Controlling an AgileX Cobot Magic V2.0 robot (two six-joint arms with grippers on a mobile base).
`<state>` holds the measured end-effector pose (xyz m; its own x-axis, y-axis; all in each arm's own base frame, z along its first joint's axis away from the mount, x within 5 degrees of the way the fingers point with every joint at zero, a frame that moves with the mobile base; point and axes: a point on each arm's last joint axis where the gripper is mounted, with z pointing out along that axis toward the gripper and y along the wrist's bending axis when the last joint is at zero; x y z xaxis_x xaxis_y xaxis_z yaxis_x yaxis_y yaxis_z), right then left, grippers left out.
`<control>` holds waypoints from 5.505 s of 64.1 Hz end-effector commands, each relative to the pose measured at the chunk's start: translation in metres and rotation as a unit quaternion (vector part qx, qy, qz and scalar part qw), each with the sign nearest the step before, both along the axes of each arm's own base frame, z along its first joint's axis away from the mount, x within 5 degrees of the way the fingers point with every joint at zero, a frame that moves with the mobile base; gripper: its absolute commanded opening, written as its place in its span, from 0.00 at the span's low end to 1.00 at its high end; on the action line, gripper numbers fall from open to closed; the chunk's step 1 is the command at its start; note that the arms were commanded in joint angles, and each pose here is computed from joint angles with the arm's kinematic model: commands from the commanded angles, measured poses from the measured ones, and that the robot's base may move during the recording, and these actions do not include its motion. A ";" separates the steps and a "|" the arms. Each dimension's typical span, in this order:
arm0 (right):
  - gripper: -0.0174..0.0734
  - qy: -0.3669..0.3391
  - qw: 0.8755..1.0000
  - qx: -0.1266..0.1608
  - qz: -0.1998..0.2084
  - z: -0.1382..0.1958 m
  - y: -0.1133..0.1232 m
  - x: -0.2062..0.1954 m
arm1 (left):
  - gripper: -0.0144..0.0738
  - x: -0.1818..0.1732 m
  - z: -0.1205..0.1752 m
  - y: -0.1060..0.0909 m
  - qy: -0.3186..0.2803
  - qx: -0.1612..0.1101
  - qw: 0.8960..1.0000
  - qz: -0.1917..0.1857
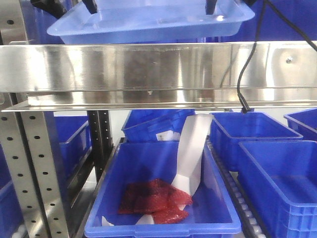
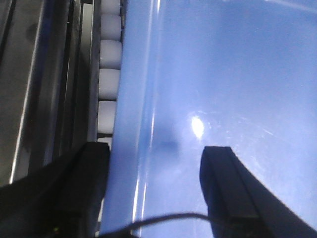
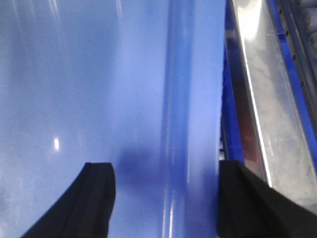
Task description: Grab blue tray and place on right shelf
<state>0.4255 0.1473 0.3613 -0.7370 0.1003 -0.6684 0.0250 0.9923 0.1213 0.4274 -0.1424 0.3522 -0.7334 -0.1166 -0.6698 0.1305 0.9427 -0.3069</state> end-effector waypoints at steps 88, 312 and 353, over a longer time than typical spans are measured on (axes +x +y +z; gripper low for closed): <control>0.26 -0.100 0.995 0.004 -0.001 0.045 -0.014 -0.006 | 0.13 -0.009 0.041 0.015 -0.052 -0.044 0.997 0.018; 0.24 -0.483 0.874 -0.057 -0.009 -0.142 -0.146 -0.373 | 0.11 -0.367 -0.031 0.117 -0.454 -0.050 0.889 -0.024; 0.24 -0.483 0.874 -0.057 -0.009 -0.142 -0.146 -0.373 | 0.11 -0.366 -0.042 0.118 -0.406 -0.029 0.913 -0.025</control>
